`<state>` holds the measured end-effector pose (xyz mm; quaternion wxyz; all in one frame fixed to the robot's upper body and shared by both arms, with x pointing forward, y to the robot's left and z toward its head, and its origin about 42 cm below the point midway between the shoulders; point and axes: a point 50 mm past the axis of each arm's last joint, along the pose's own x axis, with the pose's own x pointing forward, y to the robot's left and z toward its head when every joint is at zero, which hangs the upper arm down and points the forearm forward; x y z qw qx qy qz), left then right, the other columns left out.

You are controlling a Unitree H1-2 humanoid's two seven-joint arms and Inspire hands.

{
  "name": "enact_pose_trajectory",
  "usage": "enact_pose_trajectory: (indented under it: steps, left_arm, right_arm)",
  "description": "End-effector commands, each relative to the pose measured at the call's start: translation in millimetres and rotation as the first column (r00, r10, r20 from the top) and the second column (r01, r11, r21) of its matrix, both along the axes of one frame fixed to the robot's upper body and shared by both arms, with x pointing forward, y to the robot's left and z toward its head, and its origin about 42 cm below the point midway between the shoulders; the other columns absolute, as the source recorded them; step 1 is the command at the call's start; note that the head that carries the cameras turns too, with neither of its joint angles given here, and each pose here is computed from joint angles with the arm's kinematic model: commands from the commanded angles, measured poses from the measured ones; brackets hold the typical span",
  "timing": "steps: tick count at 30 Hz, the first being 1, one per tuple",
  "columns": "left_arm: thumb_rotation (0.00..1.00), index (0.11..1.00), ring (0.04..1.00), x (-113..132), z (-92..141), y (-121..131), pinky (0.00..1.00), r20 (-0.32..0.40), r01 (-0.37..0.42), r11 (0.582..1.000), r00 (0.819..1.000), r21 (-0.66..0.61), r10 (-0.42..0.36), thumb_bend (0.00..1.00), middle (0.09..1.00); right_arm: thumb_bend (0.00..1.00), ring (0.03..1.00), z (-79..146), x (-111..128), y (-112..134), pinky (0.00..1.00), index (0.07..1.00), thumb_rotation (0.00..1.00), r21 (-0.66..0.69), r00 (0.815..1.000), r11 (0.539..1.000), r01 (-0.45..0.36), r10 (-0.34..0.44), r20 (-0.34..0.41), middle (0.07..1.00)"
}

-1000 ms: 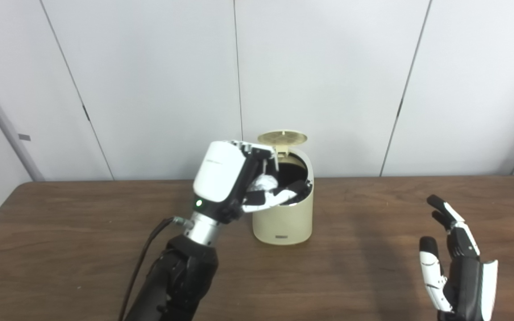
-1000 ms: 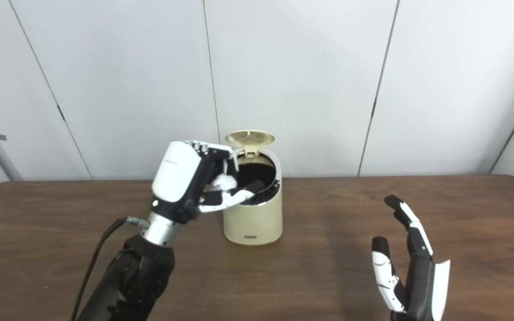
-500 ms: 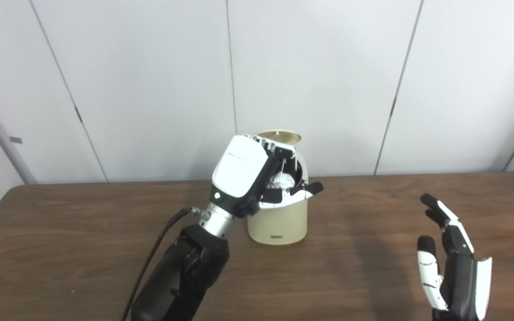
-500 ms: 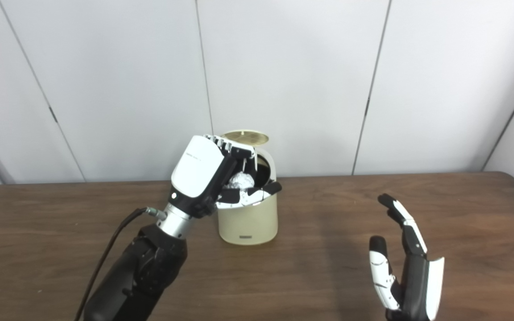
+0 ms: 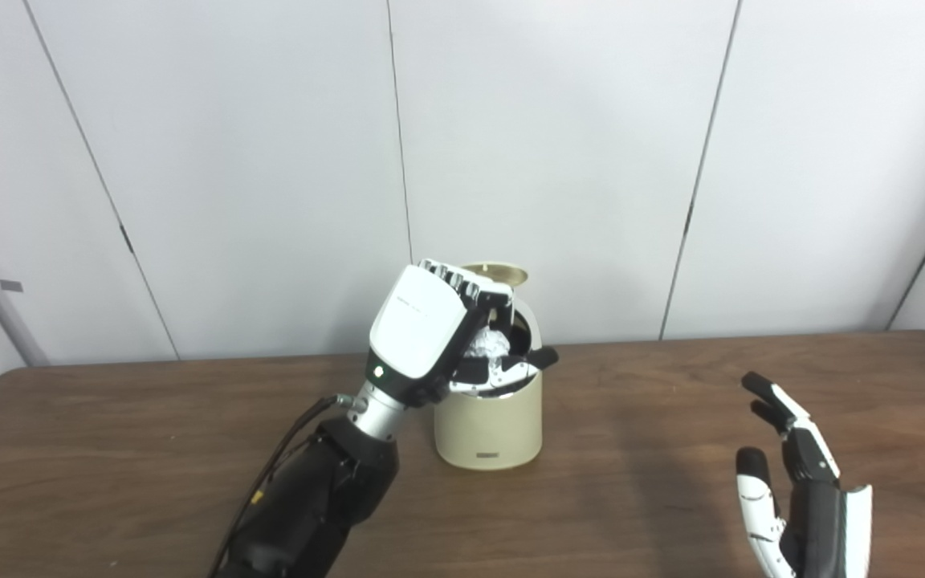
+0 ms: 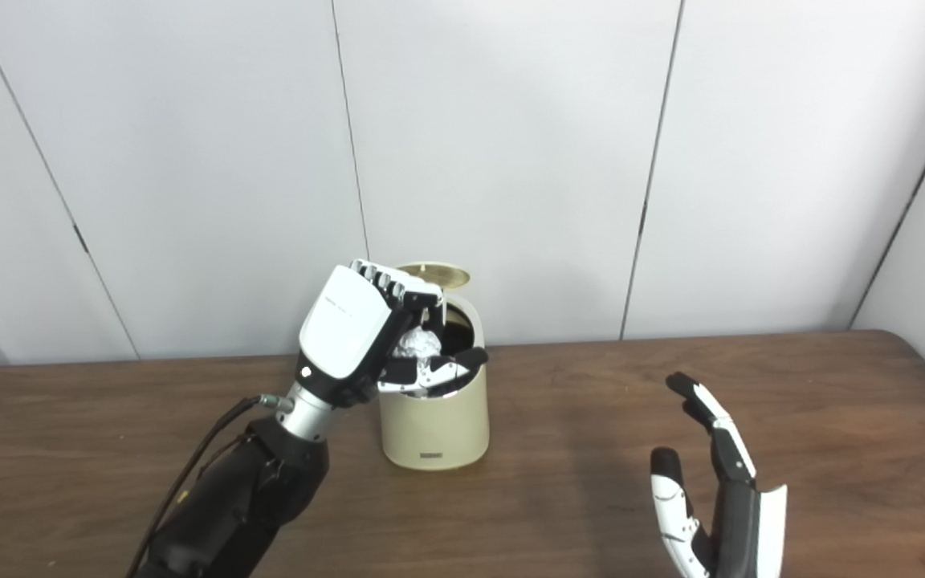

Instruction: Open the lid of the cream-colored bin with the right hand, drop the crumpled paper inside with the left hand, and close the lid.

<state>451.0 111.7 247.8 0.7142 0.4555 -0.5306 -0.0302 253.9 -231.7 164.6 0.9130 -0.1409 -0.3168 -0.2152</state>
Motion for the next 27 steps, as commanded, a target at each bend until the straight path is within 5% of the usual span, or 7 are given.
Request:
enact_pose_trajectory:
  steps: [1,17,27]
  left_arm:
    - [0.30,0.135,0.061,10.3,28.5,-2.6,0.03,0.105,0.034,0.999,0.994,-0.032,-0.030,0.36,0.115]
    - [0.44,0.131,0.061,28.1,13.8,-0.5,0.03,0.100,-0.051,0.999,0.994,-0.008,0.051,0.37,0.112]
    - [0.39,0.137,0.065,33.0,4.8,-0.9,0.03,0.076,-0.073,0.997,0.994,0.005,0.073,0.38,0.115]
  right_arm:
    - [0.19,0.836,13.4,0.4,3.2,0.79,0.766,0.82,0.001,0.997,1.000,-0.018,0.018,0.077,0.814]
    - [0.18,0.834,19.5,-4.5,6.8,0.79,0.762,0.82,0.014,0.996,0.999,-0.030,0.029,0.082,0.810]
    - [0.18,0.842,21.2,-6.0,11.3,0.80,0.766,0.81,0.019,0.996,0.999,-0.032,0.030,0.084,0.813]
